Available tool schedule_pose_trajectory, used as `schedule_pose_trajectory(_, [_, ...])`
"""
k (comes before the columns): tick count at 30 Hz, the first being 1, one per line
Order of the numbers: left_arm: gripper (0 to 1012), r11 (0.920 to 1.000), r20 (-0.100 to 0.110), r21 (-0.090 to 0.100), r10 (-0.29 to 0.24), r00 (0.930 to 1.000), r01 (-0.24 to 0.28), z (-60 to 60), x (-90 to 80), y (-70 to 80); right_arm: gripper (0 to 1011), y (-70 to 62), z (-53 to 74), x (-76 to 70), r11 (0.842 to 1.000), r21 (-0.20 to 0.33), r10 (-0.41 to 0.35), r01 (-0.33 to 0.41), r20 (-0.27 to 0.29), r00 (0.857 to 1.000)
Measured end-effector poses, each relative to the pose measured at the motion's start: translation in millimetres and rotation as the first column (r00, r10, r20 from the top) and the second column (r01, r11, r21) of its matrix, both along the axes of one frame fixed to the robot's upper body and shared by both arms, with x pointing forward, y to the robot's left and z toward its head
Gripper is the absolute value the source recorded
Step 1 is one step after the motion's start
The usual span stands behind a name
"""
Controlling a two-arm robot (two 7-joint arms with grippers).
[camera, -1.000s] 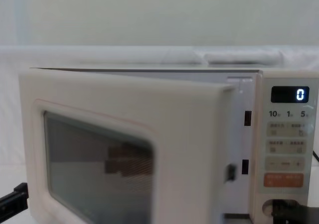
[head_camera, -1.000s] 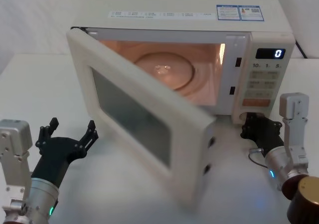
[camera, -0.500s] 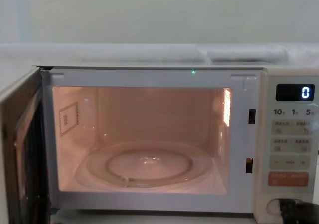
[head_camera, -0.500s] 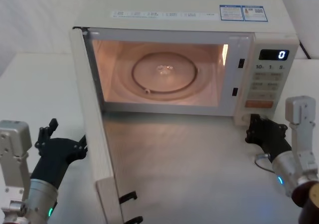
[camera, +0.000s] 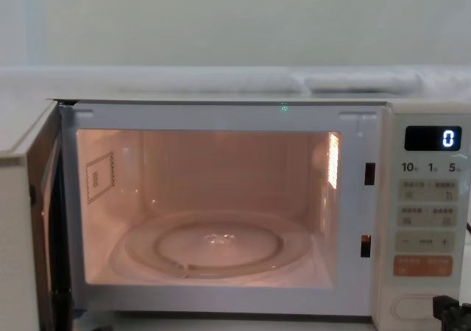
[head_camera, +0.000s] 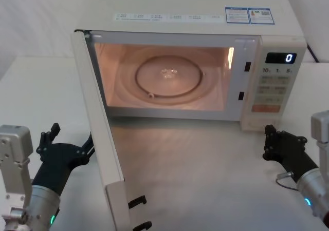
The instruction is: Press the button to open the microwave door with one hand; close the microwave door with the other hand.
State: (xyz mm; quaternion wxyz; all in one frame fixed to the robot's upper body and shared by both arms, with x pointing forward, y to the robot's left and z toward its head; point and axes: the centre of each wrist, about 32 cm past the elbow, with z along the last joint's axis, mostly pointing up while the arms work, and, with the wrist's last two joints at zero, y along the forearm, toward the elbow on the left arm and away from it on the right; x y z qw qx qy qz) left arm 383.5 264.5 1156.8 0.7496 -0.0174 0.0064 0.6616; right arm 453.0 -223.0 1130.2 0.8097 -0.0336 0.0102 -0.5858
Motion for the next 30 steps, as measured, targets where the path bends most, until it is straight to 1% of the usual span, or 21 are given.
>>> schedule_pose_trajectory(5, [1001, 1.0, 0.0, 0.0, 0.0, 1.0, 0.0, 0.0, 0.0, 0.0, 0, -11.5, 4.5, -8.0, 0.996, -0.026, 0.083, -0.083, 0.001, 0.997])
schedule_pose_trajectory(9, [1001, 1.0, 0.0, 0.0, 0.0, 1.0, 0.0, 0.0, 0.0, 0.0, 0, -19.9, 8.6, -12.0, 0.988, -0.04, 0.147, -0.147, -0.008, 0.989])
schedule_pose_trajectory(12, [1001, 1.0, 0.0, 0.0, 0.0, 1.0, 0.0, 0.0, 0.0, 0.0, 4, -24.3, 10.3, -13.3, 0.983, -0.041, 0.179, -0.179, -0.015, 0.984])
schedule_pose_trajectory(13, [1001, 1.0, 0.0, 0.0, 0.0, 1.0, 0.0, 0.0, 0.0, 0.0, 45, -26.5, 11.2, -14.1, 0.98, -0.04, 0.192, -0.193, -0.016, 0.981])
schedule_pose_trajectory(16, [1001, 1.0, 0.0, 0.0, 0.0, 1.0, 0.0, 0.0, 0.0, 0.0, 93, -29.8, 11.9, -15.3, 0.977, -0.037, 0.209, -0.21, -0.01, 0.978])
schedule_pose_trajectory(17, [1001, 1.0, 0.0, 0.0, 0.0, 1.0, 0.0, 0.0, 0.0, 0.0, 141, -31.4, 12.1, -16.1, 0.975, -0.034, 0.22, -0.22, -0.004, 0.976])
schedule_pose_trajectory(19, [1001, 1.0, 0.0, 0.0, 0.0, 1.0, 0.0, 0.0, 0.0, 0.0, 174, -32.7, 12.5, -16.5, 0.973, -0.034, 0.229, -0.229, 0.0, 0.974])
schedule_pose_trajectory(20, [1001, 1.0, 0.0, 0.0, 0.0, 1.0, 0.0, 0.0, 0.0, 0.0, 229, -33.8, 12.8, -16.8, 0.971, -0.037, 0.236, -0.236, 0.002, 0.972])
schedule_pose_trajectory(23, [1001, 1.0, 0.0, 0.0, 0.0, 1.0, 0.0, 0.0, 0.0, 0.0, 282, -34.9, 12.7, -17.1, 0.969, -0.042, 0.245, -0.245, 0.004, 0.969])
schedule_pose_trajectory(24, [1001, 1.0, 0.0, 0.0, 0.0, 1.0, 0.0, 0.0, 0.0, 0.0, 336, -35.0, 12.6, -17.3, 0.967, -0.047, 0.251, -0.251, 0.006, 0.968])
schedule_pose_trajectory(26, [1001, 1.0, 0.0, 0.0, 0.0, 1.0, 0.0, 0.0, 0.0, 0.0, 383, -34.8, 12.6, -17.3, 0.965, -0.055, 0.257, -0.256, 0.007, 0.966])
schedule_pose_trajectory(27, [1001, 1.0, 0.0, 0.0, 0.0, 1.0, 0.0, 0.0, 0.0, 0.0, 442, -34.3, 12.4, -17.2, 0.964, -0.068, 0.259, -0.258, 0.007, 0.966])
schedule_pose_trajectory(30, [1001, 1.0, 0.0, 0.0, 0.0, 1.0, 0.0, 0.0, 0.0, 0.0, 536, -33.0, 11.6, -16.9, 0.96, -0.094, 0.264, -0.263, 0.005, 0.964])
